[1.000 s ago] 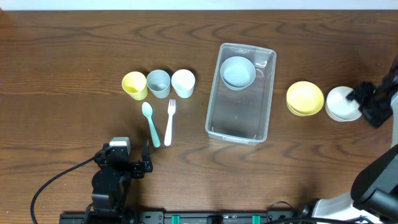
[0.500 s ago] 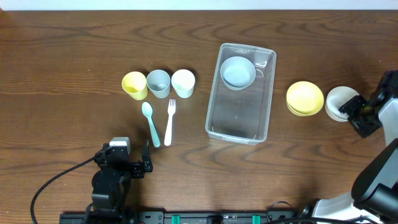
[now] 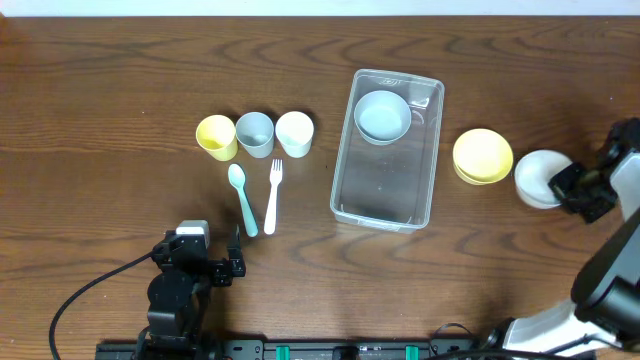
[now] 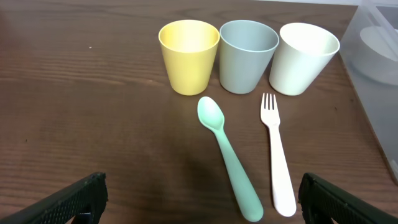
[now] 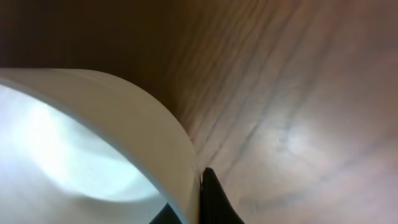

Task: Pack container
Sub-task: 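Move the right gripper to the white bowl and grasp it, then place the white bowl into the grey bowl with the right gripper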

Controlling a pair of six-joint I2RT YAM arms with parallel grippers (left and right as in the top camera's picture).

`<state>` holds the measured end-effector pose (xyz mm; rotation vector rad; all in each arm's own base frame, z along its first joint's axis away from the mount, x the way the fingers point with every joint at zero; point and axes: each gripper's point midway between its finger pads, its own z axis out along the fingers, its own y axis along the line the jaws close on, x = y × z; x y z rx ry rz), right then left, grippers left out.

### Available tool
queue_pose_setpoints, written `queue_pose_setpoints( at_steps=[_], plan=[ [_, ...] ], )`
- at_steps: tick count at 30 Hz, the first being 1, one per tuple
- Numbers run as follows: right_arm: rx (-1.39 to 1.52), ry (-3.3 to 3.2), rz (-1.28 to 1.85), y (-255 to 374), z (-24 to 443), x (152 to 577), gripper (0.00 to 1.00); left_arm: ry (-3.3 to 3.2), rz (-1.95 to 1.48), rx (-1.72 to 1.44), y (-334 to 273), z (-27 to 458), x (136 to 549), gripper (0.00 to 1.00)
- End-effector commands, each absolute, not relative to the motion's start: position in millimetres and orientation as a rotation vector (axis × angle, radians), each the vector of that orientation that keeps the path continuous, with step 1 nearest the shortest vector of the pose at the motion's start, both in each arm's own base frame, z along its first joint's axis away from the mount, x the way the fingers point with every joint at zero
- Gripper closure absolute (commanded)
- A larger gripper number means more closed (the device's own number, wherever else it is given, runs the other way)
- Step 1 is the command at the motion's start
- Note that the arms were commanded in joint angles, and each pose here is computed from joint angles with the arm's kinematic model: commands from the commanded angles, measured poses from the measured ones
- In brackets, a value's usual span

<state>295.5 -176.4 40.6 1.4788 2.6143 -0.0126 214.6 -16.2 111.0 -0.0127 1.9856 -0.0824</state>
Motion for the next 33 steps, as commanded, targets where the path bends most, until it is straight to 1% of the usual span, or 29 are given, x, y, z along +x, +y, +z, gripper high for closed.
queue_pose_setpoints(
  at_steps=[1,4,7,10,12,15,18,21,22,25,27,30,31,32,33],
  plan=[
    [1.388,2.408,-0.035,-191.3,120.5,317.6,0.99,1.998,-0.083,-0.028,-14.9,104.1,214.3,0.02],
    [1.251,2.263,0.079,-170.0,195.5,331.9,0.99,1.998,-0.083,-0.028,-14.9,104.1,214.3,0.02],
    [1.03,2.165,0.214,-125.6,262.3,343.1,0.99,1.998,-0.083,-0.028,-14.9,104.1,214.3,0.02],
    [0.805,2.142,0.314,-67.0,299.0,350.1,0.99,1.998,-0.083,-0.028,-14.9,104.1,214.3,0.02],
    [0.668,2.186,0.379,-22.7,302.2,355.1,0.99,1.998,-0.083,-0.028,-14.9,104.1,214.3,0.02],
    [0.491,2.285,0.42,37.6,284.4,369.1,0.99,1.998,-0.083,-0.028,-14.9,104.1,214.3,0.02],
    [0.4,2.381,0.35,75.7,245.2,392.1,0.99,1.998,-0.083,-0.028,-14.9,104.1,214.3,0.02],
    [0.368,2.483,0.325,99.6,189.8,419.5,0.99,1.998,-0.083,-0.028,-14.9,104.1,214.3,0.02],
    [0.362,2.524,0.338,106.8,166.2,429.1,0.99,1.998,-0.083,-0.028,-14.9,104.1,214.3,0.02],
    [0.356,2.592,0.408,123.5,119.1,447.0,0.99,1.998,-0.083,-0.028,-14.9,104.1,214.3,0.02],
    [0.337,2.632,0.491,137.9,93.0,453.9,0.99,1.998,-0.083,-0.028,-14.9,104.1,214.3,0.02],
    [0.411,2.68,0.499,140.2,64.8,456.8,0.98,1.998,-0.083,-0.028,-14.9,104.1,214.3,0.02],
    [0.423,2.685,0.5,140.3,61.4,457.3,0.86,1.998,-0.083,-0.028,-14.9,104.1,214.3,0.02],
    [0.405,2.683,0.497,140.5,61.1,458.3,0.72,1.998,-0.083,-0.028,-14.9,104.1,214.3,0.02],
    [0.365,2.678,0.496,141.2,63.8,459.2,0.65,1.998,-0.083,-0.028,-14.9,104.1,214.3,0.02]
  ],
)
